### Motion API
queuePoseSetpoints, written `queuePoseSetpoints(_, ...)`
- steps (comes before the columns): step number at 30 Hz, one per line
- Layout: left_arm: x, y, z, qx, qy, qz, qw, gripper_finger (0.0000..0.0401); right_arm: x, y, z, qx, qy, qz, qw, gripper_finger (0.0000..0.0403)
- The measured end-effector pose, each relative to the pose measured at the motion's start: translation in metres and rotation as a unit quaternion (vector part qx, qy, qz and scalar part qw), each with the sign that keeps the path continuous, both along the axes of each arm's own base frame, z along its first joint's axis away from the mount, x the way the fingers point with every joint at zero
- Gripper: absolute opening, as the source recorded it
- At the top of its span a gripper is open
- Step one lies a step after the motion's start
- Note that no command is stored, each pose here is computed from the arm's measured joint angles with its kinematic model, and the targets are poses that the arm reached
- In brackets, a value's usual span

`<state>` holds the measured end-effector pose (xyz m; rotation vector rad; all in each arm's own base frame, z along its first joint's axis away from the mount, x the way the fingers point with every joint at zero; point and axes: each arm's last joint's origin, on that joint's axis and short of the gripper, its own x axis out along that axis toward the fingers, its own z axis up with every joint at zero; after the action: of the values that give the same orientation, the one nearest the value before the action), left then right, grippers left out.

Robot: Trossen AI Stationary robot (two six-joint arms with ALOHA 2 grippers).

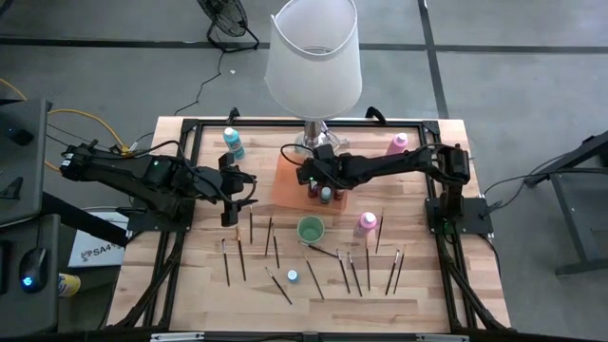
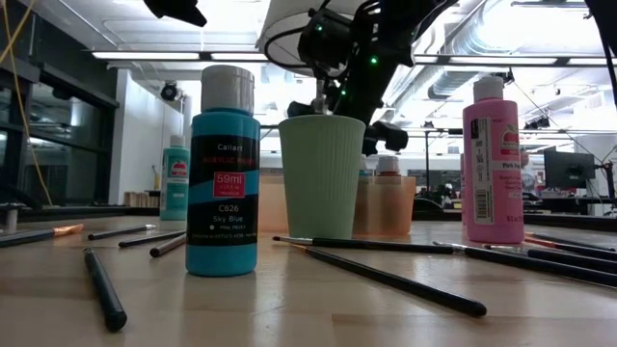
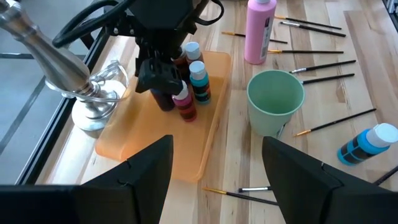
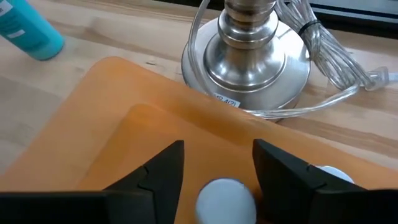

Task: Pick & Place Paint Supplies
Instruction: Put the small light blue paint bottle into the orange bin

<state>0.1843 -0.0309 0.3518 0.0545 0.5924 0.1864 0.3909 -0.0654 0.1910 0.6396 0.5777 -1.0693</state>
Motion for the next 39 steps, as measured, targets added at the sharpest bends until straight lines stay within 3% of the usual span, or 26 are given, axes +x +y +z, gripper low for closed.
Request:
queuePoseSetpoints(11,0.0,0.0,0.0,0.0,0.0,0.0,1.0,0.0237,-0.013,0.002,0.033,-0.003,-0.008,0.033,0.999,0.0187)
queuePoseSetpoints(21,-0.002,0.0,-0.003,-0.01,0.016,0.002,1.0,0.0237,-0.038,0.026,0.086,0.066,-0.051,0.152,0.985,0.0187)
queuePoseSetpoints(28,-0.002,0.0,-0.003,-0.012,0.02,0.0,1.0,0.0237,-0.06,0.06,0.12,0.135,-0.088,0.286,0.944,0.0187)
queuePoseSetpoints(34,-0.003,0.0,-0.003,-0.012,0.022,-0.002,1.0,0.0237,-0.065,0.097,0.131,0.109,-0.089,0.426,0.894,0.0187)
queuePoseSetpoints(39,-0.003,0.0,-0.004,-0.014,0.024,-0.001,1.0,0.0237,-0.063,0.126,0.128,0.1,-0.088,0.479,0.868,0.0187)
